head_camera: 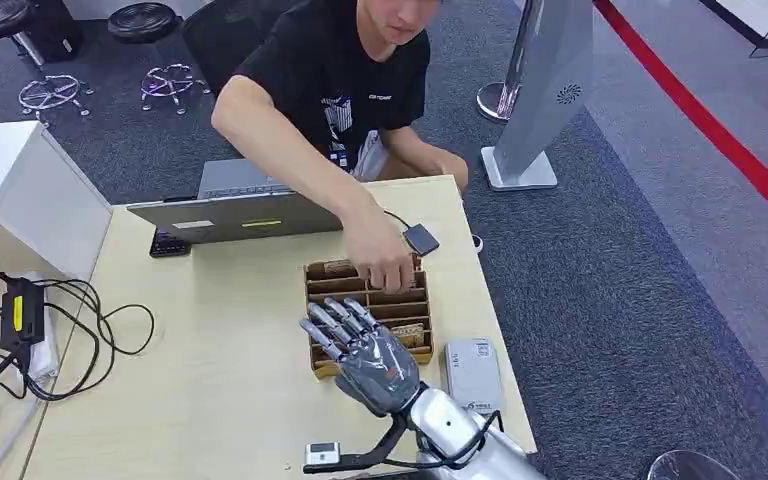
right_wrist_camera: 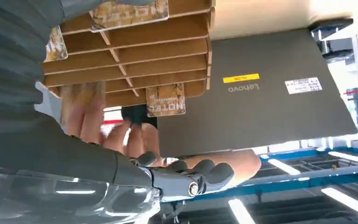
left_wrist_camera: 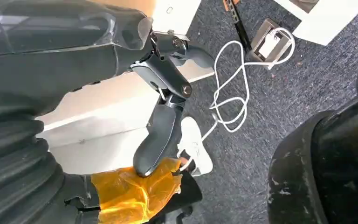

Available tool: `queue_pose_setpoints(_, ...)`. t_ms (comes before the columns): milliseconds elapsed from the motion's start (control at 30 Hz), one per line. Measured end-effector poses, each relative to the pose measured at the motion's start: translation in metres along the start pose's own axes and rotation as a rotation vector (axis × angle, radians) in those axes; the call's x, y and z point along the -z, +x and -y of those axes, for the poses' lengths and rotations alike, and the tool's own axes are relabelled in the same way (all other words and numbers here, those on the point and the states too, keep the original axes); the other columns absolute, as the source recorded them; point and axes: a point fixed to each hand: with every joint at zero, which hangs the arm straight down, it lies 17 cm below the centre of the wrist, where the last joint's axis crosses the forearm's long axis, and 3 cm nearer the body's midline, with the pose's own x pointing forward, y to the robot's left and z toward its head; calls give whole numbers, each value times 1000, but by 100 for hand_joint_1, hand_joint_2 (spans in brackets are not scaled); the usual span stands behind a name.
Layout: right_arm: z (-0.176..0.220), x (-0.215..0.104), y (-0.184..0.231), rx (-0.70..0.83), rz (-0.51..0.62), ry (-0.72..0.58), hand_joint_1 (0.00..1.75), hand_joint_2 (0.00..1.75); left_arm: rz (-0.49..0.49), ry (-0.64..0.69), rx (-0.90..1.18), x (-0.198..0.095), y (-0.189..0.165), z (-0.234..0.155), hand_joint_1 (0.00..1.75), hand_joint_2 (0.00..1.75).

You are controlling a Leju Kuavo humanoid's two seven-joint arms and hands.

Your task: Pass the card to the sensor for recognition and then transmit it.

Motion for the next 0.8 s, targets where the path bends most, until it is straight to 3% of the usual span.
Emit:
queue_pose_setpoints(467,-15,-9,-1,-8,-5,46,0,175,3,6,52,0,-1,-5,0,175)
queue_pose_setpoints(800,-26,-14,-13,-101,-37,93,0,175,-1,12,112,-1,-4,-9,0,175)
